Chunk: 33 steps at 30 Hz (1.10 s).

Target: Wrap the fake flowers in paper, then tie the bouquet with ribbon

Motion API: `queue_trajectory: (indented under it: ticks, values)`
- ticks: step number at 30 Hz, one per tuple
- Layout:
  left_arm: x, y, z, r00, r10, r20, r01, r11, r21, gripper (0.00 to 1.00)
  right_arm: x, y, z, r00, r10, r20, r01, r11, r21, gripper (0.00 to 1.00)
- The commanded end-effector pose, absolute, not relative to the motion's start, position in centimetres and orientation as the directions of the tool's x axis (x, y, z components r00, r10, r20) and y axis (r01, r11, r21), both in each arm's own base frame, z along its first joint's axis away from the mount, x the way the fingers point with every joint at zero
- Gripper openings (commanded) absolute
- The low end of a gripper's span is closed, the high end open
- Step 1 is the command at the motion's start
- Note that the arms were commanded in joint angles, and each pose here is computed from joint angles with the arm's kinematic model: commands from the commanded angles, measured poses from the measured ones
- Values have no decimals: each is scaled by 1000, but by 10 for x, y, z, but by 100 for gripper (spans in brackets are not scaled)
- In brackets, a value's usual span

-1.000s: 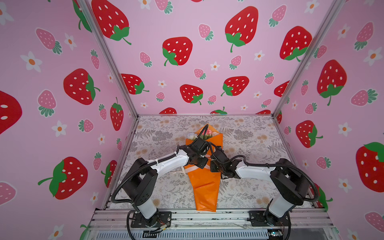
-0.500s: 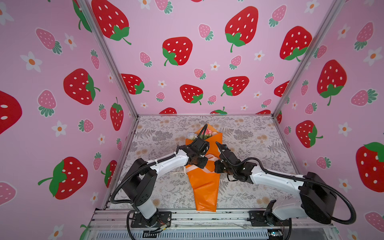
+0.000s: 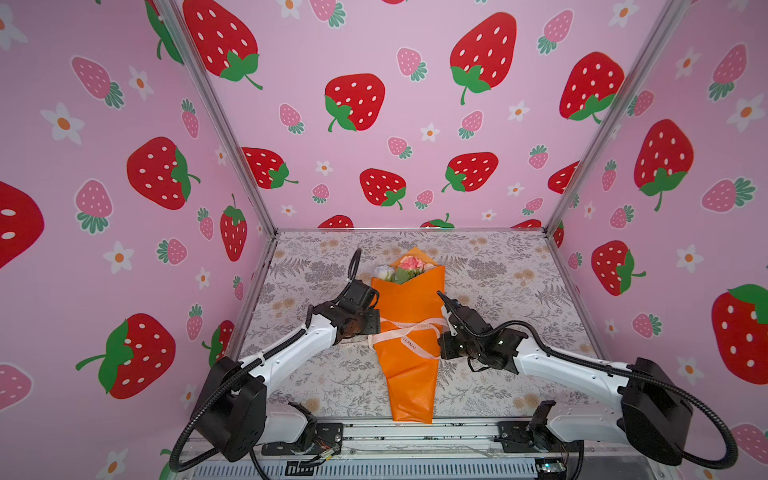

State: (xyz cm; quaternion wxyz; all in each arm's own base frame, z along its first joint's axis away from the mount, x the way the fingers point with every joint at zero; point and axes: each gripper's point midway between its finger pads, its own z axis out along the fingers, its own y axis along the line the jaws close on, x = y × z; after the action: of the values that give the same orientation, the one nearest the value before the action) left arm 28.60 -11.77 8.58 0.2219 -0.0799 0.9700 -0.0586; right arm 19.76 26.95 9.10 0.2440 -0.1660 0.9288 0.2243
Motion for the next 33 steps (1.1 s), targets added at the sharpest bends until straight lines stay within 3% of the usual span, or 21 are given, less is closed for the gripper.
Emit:
queue_trajectory:
  ticks: [1, 13, 18, 21, 27, 33]
  values:
    - [266, -75, 68, -845, -396, -360, -381, 917, -114, 71, 199, 273, 97, -821, -223, -526, -439, 835, 331, 0]
    - [260, -57, 32, -821, -514, -249, -510, 856, -85, 68, 203, 280, 103, -814, -222, -536, -449, 827, 339, 0]
    - [263, -64, 15, -835, -510, -205, -505, 859, -79, 59, 203, 280, 102, -816, -223, -534, -447, 829, 338, 0]
    - [262, -64, 8, -838, -511, -194, -507, 859, -70, 47, 203, 278, 103, -815, -224, -535, -445, 832, 330, 0]
    - [267, -67, 12, -850, -486, -204, -479, 874, -88, 0, 213, 241, 103, -813, -236, -532, -389, 900, 196, 0]
    - [279, -59, 46, -829, -470, -302, -454, 882, -127, 0, 227, 177, 119, -801, -189, -568, -257, 965, 43, 0]
